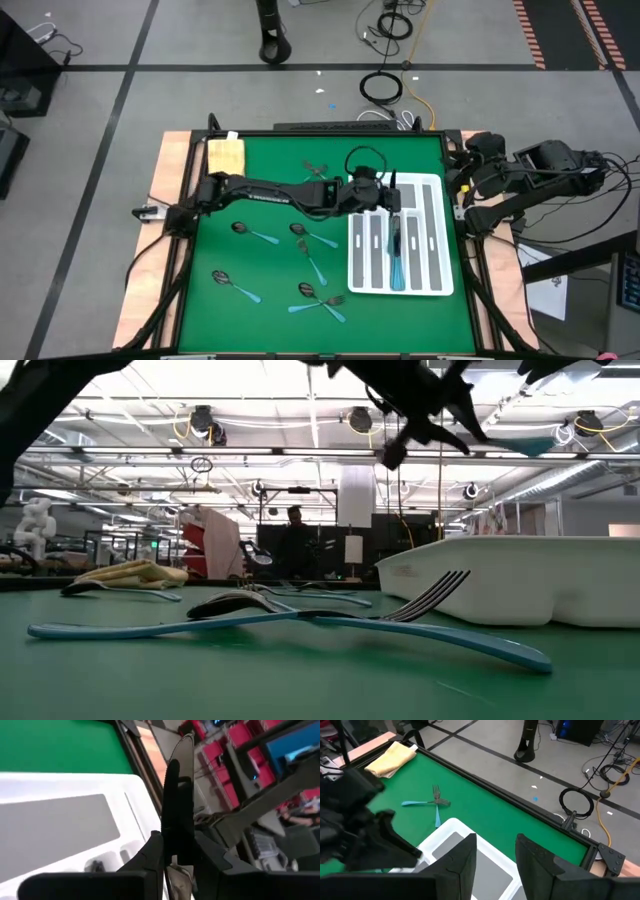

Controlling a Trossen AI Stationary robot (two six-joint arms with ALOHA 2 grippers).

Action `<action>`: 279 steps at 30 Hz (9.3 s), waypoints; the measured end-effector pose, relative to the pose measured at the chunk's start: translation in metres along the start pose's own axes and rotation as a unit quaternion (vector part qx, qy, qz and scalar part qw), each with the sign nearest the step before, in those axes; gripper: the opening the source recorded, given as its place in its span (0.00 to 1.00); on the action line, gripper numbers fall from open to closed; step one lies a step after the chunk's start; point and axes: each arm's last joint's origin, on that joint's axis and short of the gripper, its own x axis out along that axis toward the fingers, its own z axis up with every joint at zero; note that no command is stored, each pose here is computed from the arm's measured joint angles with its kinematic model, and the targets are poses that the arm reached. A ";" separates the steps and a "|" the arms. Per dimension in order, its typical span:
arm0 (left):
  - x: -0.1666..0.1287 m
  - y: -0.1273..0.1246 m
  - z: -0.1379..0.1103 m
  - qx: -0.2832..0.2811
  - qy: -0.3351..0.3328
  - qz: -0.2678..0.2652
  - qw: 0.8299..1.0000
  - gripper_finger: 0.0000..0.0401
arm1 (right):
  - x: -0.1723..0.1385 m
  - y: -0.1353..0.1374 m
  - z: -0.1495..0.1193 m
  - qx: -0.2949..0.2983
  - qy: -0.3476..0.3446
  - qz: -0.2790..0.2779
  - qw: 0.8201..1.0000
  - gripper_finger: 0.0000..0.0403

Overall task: Sort silverware
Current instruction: Put the blue knife into the tray, then put the top blue fork into the tray, then put the top left blue spoon into the tray

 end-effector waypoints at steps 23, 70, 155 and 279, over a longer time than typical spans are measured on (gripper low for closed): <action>0.039 0.024 -0.090 0.028 0.005 -0.019 0.999 0.17 | 0.000 0.000 0.000 -0.003 0.001 0.000 1.000 0.31; -0.033 0.014 0.077 0.327 0.206 0.142 0.911 0.46 | -0.002 -0.001 0.000 -0.023 0.015 0.023 0.999 0.31; -0.065 0.042 -0.018 -0.009 0.183 -0.093 0.979 0.02 | -0.002 -0.001 0.000 0.002 0.007 0.016 1.000 0.31; -0.211 0.229 -0.036 0.334 0.388 0.246 0.823 0.00 | 0.000 0.005 0.004 0.023 -0.014 0.020 0.999 0.31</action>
